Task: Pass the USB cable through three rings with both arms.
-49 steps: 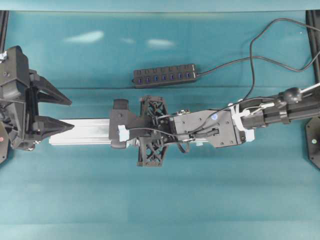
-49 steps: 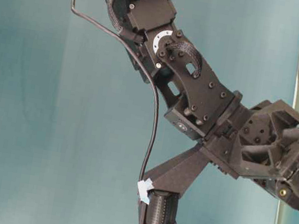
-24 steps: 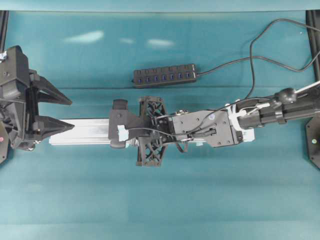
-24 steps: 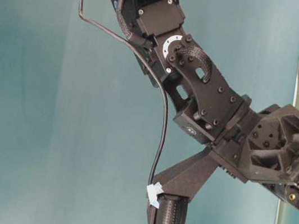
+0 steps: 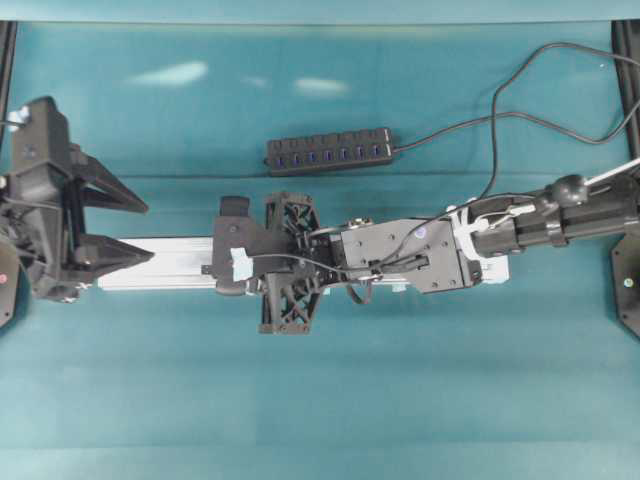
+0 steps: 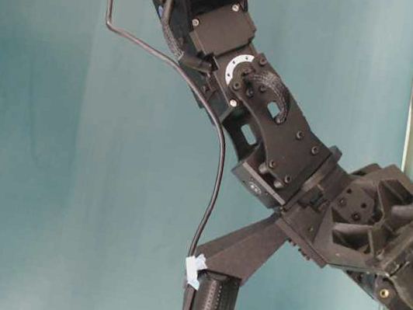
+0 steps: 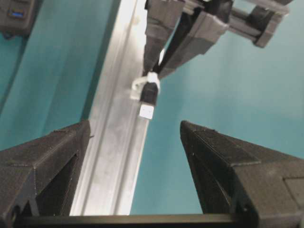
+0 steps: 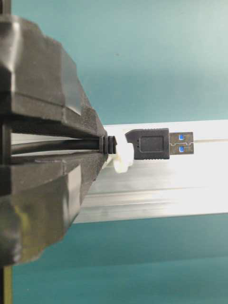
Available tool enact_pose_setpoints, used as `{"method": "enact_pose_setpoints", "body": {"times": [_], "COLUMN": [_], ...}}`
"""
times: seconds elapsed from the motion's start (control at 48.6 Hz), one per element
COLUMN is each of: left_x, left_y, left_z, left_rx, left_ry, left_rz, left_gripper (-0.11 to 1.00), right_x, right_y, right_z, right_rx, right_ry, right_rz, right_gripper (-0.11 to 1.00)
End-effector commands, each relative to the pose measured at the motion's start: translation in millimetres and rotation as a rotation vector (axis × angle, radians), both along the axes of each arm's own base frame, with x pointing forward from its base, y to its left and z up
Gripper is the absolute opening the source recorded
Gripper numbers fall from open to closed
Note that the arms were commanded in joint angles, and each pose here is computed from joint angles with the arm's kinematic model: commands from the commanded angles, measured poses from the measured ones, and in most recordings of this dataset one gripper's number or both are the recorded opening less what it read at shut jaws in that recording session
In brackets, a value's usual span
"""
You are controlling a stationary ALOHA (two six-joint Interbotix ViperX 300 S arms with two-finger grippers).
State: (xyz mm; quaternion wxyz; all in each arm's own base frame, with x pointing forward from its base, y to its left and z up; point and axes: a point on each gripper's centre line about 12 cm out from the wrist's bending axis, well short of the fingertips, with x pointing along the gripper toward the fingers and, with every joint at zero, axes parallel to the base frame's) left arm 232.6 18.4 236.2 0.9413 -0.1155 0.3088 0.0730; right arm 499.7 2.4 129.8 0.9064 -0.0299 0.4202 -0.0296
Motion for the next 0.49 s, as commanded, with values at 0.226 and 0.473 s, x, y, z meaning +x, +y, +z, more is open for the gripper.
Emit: {"method": "enact_pose_setpoints", "body": {"times": [0.226,0.473], "left_x": [38,55], "left_y": [-14,-14], "left_z": [-41,-78], "left_rx": [0.006,0.001], "left_ry": [0.039,0.154], "left_rz": [-0.069,-0.074], "left_gripper": [0.82,0.82], "right_x": [3,3], "right_y": [2,2], "right_z": [10,13], "right_rx": [0.01,0.01], "right_ry": [-0.037,-0.044], "right_rz": [0.002,0.002], "right_gripper": [-0.07,-0.07]}}
